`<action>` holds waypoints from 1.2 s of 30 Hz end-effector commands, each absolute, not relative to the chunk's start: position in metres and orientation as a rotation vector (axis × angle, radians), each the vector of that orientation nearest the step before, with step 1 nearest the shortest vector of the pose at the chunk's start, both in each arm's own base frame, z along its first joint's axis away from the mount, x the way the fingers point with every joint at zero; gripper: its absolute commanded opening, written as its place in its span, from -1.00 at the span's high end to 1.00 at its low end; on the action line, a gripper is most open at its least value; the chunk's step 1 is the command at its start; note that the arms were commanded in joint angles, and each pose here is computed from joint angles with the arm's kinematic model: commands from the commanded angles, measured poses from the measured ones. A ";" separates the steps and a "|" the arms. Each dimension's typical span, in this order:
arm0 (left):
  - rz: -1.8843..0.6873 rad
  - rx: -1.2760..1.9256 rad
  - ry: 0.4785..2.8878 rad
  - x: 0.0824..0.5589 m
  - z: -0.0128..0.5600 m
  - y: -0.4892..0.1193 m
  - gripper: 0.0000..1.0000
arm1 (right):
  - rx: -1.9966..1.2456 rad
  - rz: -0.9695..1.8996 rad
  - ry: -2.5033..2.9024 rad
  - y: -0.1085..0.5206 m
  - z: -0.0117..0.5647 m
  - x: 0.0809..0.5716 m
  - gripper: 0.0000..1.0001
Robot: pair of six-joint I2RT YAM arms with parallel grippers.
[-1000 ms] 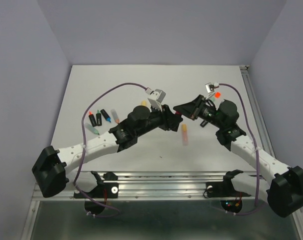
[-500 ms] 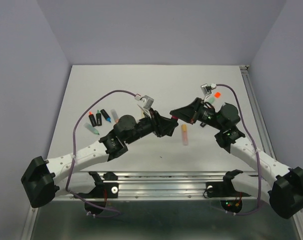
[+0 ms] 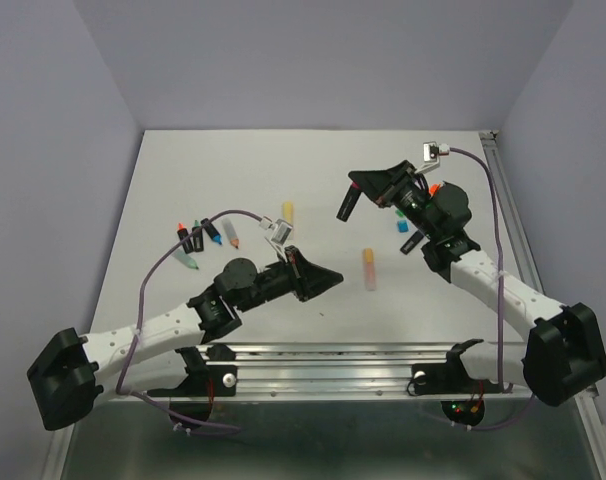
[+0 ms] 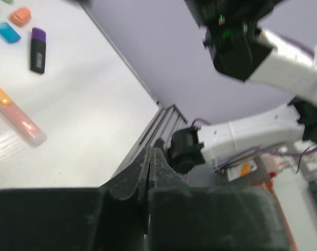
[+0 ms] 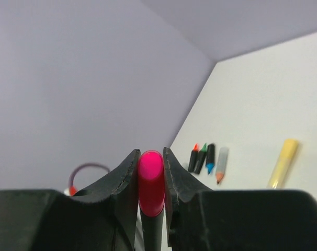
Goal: Open the pen caps
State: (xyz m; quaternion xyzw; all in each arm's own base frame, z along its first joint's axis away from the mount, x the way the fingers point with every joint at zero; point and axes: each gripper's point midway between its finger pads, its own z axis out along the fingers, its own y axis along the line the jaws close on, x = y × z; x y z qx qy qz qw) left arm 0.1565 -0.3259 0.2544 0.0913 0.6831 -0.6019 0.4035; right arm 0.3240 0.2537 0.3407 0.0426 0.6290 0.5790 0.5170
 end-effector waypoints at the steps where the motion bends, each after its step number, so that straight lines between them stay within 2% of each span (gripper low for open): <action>1: -1.634 0.280 1.640 0.136 0.277 -0.324 1.00 | 0.088 1.365 1.327 0.242 0.387 0.334 0.99; 5: -1.577 0.198 1.619 0.147 0.284 -0.313 0.96 | 0.091 1.402 1.359 0.240 0.378 0.319 0.99; 7: -1.492 0.165 1.660 0.158 0.286 -0.309 0.34 | 0.095 1.400 1.387 0.239 0.374 0.314 0.99; 8: -1.466 0.174 1.659 0.161 0.288 -0.309 -0.23 | 0.107 1.401 1.410 0.238 0.371 0.313 0.99; 9: -1.442 0.189 1.637 0.163 0.297 -0.308 -0.53 | 0.116 1.395 1.451 0.238 0.365 0.309 0.99; 11: -1.404 0.213 1.633 0.168 0.299 -0.310 -0.92 | 0.152 1.394 1.509 0.237 0.353 0.307 0.99; 12: -1.387 0.239 1.606 0.170 0.308 -0.312 -0.98 | 0.171 1.381 1.546 0.235 0.345 0.305 0.99; 17: -1.338 0.373 1.629 0.178 0.311 -0.338 -0.98 | 0.241 1.335 1.668 0.230 0.316 0.300 0.99; 23: -1.341 0.477 1.609 0.187 0.326 -0.368 -0.97 | 0.216 1.386 1.678 0.234 0.318 0.287 0.99; 32: -1.174 0.421 1.669 0.222 0.308 -0.377 -0.97 | 0.247 1.401 1.761 0.235 0.305 0.280 0.99; 34: -1.151 0.424 1.681 0.226 0.307 -0.378 -0.82 | 0.252 1.407 1.781 0.237 0.301 0.278 0.99; 35: -1.146 0.434 1.691 0.227 0.303 -0.380 -0.67 | 0.257 1.408 1.786 0.236 0.299 0.278 0.99; 36: -1.148 0.437 1.688 0.227 0.306 -0.382 -0.63 | 0.256 1.413 1.780 0.237 0.300 0.278 0.99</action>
